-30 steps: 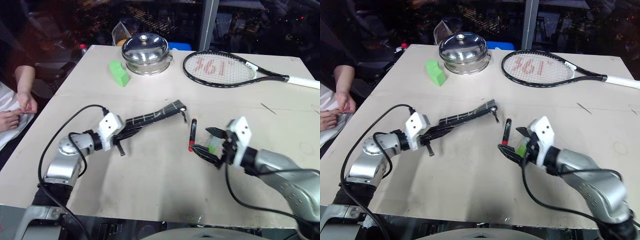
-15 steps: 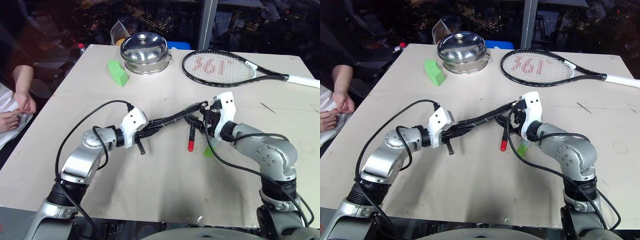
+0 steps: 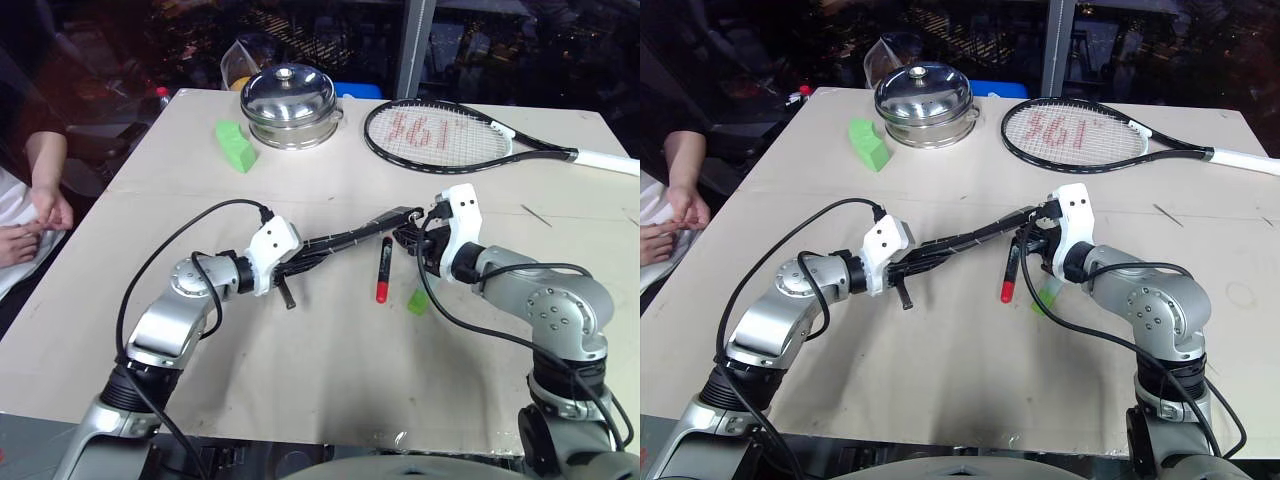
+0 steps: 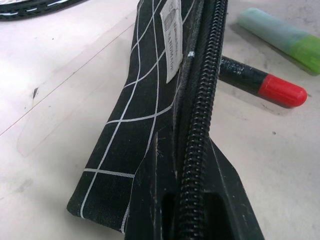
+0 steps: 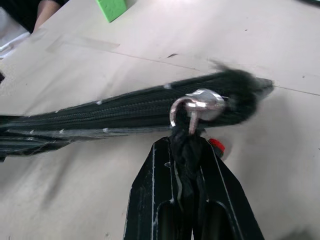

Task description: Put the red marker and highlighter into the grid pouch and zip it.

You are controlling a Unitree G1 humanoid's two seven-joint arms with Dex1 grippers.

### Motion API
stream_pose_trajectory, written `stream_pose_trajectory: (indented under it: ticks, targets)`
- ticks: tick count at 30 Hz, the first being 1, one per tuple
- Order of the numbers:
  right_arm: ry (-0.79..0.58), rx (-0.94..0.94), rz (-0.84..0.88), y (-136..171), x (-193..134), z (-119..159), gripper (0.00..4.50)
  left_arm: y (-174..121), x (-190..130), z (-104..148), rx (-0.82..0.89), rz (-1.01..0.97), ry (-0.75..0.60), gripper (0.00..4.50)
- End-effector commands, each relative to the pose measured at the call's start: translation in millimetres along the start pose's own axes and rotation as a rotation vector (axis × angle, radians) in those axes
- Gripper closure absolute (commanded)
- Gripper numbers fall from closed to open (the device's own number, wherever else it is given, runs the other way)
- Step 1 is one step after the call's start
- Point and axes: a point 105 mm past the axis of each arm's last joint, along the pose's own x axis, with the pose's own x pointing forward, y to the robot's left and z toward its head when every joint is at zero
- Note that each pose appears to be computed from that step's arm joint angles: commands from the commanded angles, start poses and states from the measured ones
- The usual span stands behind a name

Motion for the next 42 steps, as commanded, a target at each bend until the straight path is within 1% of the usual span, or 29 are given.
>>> stream_pose_trajectory:
  ticks: [1, 5, 12, 16, 20, 25, 29, 33, 35, 37, 38, 40, 42]
  targets:
    - [-0.005, -0.001, 0.132, 21, -8, 3, 4.48, 6, 3, 17, 0.051, 0.038, -0.036, 4.5]
    - [0.02, 0.036, 0.213, 32, -6, -2, 4.48, 6, 12, 25, 0.079, 0.046, -0.058, 4.5]
    - [0.017, 0.118, 0.25, 32, 5, 3, 4.48, -5, 19, 33, 0.166, 0.013, -0.076, 4.5]
    - [0.038, 0.155, 0.355, 47, 15, 7, 4.48, -11, 29, 41, 0.241, 0.0, -0.094, 4.5]
    - [0.058, 0.16, 0.401, 54, 21, 9, 4.48, -13, 35, 45, 0.257, 0.001, -0.108, 4.5]
    - [0.116, 0.141, 0.469, 66, 31, 7, 4.48, -17, 49, 53, 0.291, 0.012, -0.138, 4.5]
    - [0.179, 0.125, 0.534, 79, 36, -4, 4.48, -19, 64, 68, 0.288, 0.034, -0.182, 4.5]
    - [0.212, 0.104, 0.576, 89, 40, -10, 4.48, -21, 75, 84, 0.287, 0.043, -0.221, 4.5]
    - [0.204, 0.078, 0.557, 87, 43, -11, 4.48, -21, 78, 90, 0.283, 0.048, -0.235, 4.5]
    - [0.159, 0.057, 0.515, 81, 46, -7, 4.48, -19, 77, 93, 0.256, 0.055, -0.248, 4.5]
    - [0.129, 0.027, 0.485, 72, 44, -5, 4.48, -17, 74, 93, 0.222, 0.06, -0.256, 4.5]
    - [0.108, -0.056, 0.425, 56, 38, -6, 4.48, -13, 69, 92, 0.181, 0.069, -0.267, 4.5]
    - [0.083, -0.054, 0.437, 50, 24, -6, 3.94, -10, 63, 92, 0.15, 0.078, -0.278, 4.5]
